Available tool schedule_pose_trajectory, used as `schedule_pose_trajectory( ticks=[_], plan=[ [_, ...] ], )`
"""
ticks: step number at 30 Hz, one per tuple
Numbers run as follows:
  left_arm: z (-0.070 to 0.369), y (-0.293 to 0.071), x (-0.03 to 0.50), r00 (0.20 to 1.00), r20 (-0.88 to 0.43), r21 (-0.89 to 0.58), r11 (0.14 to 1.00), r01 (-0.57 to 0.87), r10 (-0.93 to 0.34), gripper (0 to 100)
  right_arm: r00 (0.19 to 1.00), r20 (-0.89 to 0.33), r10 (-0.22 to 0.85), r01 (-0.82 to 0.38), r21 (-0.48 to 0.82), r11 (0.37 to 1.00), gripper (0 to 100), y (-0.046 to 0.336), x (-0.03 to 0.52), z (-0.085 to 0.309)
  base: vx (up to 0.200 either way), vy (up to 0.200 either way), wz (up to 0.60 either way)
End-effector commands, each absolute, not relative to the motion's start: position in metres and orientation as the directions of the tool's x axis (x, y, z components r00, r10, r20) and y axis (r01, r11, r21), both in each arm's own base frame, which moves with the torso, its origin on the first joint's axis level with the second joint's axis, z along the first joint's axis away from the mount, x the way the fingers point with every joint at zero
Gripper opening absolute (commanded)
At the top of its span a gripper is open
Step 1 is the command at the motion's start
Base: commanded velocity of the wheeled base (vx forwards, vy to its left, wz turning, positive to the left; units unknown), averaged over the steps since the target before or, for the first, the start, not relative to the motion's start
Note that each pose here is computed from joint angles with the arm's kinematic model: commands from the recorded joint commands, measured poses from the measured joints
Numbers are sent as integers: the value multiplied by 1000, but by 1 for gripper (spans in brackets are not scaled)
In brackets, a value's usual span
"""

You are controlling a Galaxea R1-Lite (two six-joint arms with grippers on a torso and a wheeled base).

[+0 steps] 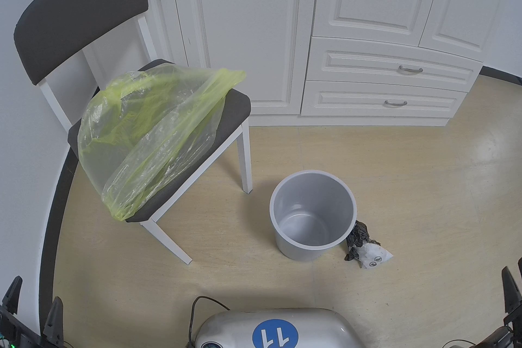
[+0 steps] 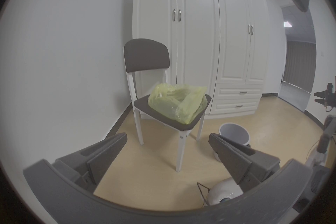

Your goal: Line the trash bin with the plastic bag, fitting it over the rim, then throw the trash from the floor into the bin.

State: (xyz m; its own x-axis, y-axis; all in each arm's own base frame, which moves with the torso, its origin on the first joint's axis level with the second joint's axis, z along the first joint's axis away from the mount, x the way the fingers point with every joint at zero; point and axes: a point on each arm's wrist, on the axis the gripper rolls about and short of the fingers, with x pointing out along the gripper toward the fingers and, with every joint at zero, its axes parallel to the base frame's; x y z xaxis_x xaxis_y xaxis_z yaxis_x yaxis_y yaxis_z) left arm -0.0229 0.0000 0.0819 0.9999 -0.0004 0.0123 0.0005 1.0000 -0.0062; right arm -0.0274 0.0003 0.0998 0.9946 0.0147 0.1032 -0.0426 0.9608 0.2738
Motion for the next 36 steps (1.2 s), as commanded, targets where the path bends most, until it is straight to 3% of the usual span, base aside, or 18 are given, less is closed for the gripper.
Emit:
schedule_pose_trajectory(
  ticks=[1,3,6,9,11,12,16,25,30,36],
  plan=[
    [124,0,-35,963,268,-69,996,52,-32,100,978,206,23,-56,157,986,100,0,-38,130,0,0,0],
    [155,-1,-42,937,328,-82,984,156,-121,100,983,180,29,-44,78,996,100,0,-34,132,0,0,0],
    [172,0,-42,937,306,-71,978,197,-167,100,989,139,46,-50,25,998,100,1,-28,144,0,0,0],
    [184,0,-28,972,155,-61,981,186,-175,100,999,-3,48,-47,25,999,100,1,-12,164,0,0,0],
    [186,0,-25,977,133,-63,983,175,-166,100,998,-29,48,-47,26,999,100,1,-8,167,0,0,0],
    [196,0,-5,994,-12,-66,992,108,-109,100,988,-142,61,-57,31,998,100,1,11,185,0,0,0],
    [204,-2,32,984,-166,-17,998,64,-66,100,961,-269,68,-61,37,997,100,2,53,203,0,0,0],
    [195,-7,112,934,-354,68,995,70,-42,100,969,-238,61,-39,93,995,100,3,107,210,0,0,0],
    [197,-25,136,940,-331,90,989,116,-81,100,970,-244,4,34,151,988,100,2,117,211,0,0,0],
    [201,-45,160,940,-340,171,985,37,24,100,980,-198,-16,54,184,981,100,5,120,222,0,0,0]
  ],
)
